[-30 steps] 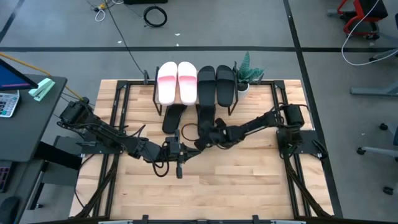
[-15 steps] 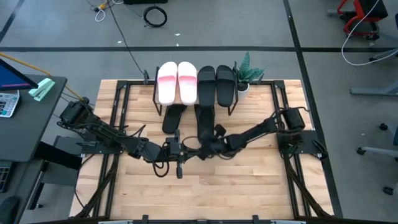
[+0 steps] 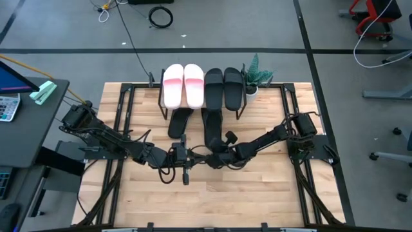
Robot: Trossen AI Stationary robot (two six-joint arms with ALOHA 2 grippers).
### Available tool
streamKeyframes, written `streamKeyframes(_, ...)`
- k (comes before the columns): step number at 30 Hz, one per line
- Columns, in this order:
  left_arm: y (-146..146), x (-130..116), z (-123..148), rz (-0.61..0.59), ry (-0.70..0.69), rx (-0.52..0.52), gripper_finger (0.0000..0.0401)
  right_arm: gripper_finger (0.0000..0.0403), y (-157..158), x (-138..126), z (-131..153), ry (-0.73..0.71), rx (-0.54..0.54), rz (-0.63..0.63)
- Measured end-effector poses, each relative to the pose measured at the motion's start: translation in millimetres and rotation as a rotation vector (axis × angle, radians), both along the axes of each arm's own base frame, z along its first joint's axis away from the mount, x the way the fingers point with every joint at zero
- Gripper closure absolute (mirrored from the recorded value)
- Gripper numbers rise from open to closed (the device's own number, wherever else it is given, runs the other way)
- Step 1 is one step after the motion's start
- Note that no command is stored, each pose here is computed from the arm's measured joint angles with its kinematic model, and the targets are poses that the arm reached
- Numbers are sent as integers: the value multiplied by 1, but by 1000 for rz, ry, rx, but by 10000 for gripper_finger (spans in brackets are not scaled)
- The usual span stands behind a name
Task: Pick and place slides into the shelf
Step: Put the black slipper under the shelf
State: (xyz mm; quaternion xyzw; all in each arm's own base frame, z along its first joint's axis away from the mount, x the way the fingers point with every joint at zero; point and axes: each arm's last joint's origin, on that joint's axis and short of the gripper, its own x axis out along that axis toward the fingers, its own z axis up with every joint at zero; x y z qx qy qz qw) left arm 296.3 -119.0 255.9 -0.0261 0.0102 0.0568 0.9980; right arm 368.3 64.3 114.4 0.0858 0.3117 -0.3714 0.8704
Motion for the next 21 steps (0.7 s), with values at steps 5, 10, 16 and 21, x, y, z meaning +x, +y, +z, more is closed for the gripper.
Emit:
streamKeyframes(5, 0, 0, 0, 0, 0, 0, 383, 402, -22, 2, -2, 4, 89, -61)
streamKeyframes(10, 0, 0, 0, 0, -1, 0, 383, 403, -41, 5, -1, -8, 149, -91)
streamKeyframes(16, 0, 0, 0, 0, 0, 0, 395, 403, -48, 13, 2, -51, 166, -29)
streamKeyframes(21, 0, 0, 0, 0, -1, -2, 387, 403, -48, 16, 4, -73, 160, -6)
